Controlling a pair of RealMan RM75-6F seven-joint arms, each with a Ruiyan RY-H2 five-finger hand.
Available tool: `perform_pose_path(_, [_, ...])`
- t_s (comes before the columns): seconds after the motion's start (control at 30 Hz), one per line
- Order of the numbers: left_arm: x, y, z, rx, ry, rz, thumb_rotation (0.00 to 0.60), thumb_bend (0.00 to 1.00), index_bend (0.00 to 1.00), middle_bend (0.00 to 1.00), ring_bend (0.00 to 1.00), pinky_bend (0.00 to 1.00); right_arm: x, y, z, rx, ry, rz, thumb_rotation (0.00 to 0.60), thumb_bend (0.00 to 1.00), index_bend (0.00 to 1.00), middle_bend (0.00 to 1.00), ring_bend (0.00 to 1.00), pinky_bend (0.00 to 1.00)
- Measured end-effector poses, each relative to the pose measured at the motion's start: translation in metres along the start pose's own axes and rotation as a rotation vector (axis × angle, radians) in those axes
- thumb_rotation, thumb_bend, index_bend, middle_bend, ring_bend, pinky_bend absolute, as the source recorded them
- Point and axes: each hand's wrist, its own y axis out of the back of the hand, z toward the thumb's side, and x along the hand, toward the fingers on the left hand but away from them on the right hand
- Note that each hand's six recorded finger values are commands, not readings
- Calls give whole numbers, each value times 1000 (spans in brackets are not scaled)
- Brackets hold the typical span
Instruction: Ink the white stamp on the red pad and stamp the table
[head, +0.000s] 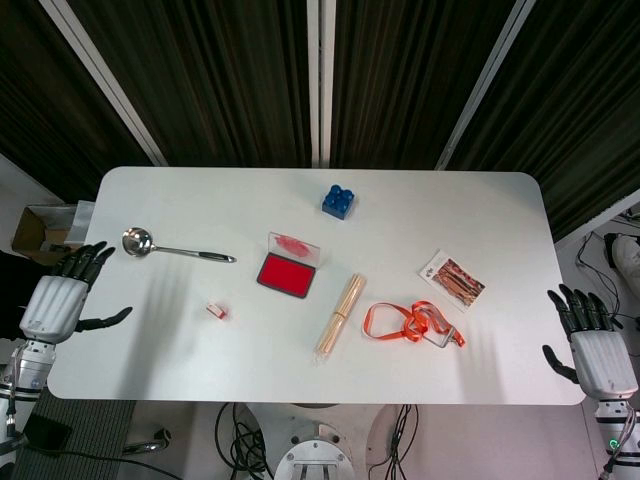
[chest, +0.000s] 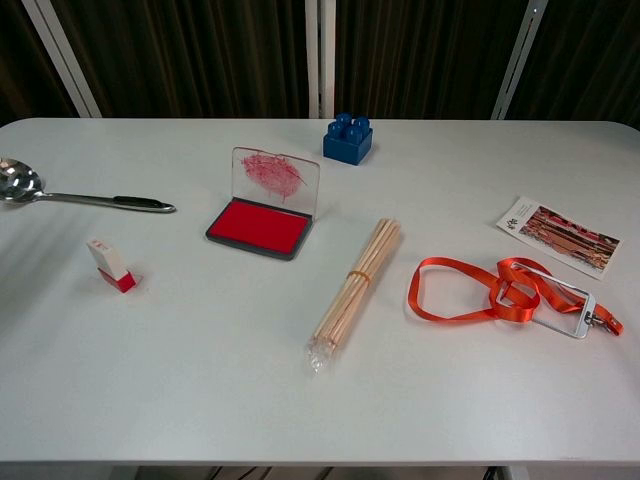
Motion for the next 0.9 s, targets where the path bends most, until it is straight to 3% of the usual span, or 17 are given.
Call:
perform_pose_path(0.17, [0,0,1,-1,-5,1,161,122,82,66,86,190,-1,0,1,1,4,-1,600,230,0,0,0,0])
perform_pose_path(0.23, [0,0,3,-4,-14,1,190,122,83,66,85,190,-1,0,1,-1,5,-1,600,230,0,0,0,0])
perform_pose_path(0.33, [0,0,8,-7,-38,2,279,122,83,67,85,190,-1,1,1,0,5,-3,600,230,0,0,0,0])
perform_pose_path(0.53, [8,5,27,0,-117,23,546,129,84,75,107,229,-4,2,2,3,8,1,600,230,0,0,0,0])
perform_pose_path(0.57, [10,6,31,-1,-132,26,579,131,84,85,149,300,-4,1,2,6,9,4,600,230,0,0,0,0])
perform_pose_path(0.6, [12,6,35,-1,-148,30,596,132,84,105,257,450,-5,1,2,8,10,6,600,231,0,0,0,0])
perform_pose_path(0.7, [19,3,53,4,-217,33,600,133,86,178,585,780,-5,0,2,9,7,10,600,230,0,0,0,0])
perform_pose_path(0.77, [24,-3,66,2,-263,9,600,135,90,216,703,861,-4,-2,1,11,3,17,600,230,0,0,0,0])
perform_pose_path(0.9, [34,-22,92,21,-348,-61,600,135,108,246,799,925,-4,-2,-1,13,-4,20,600,230,0,0,0,0])
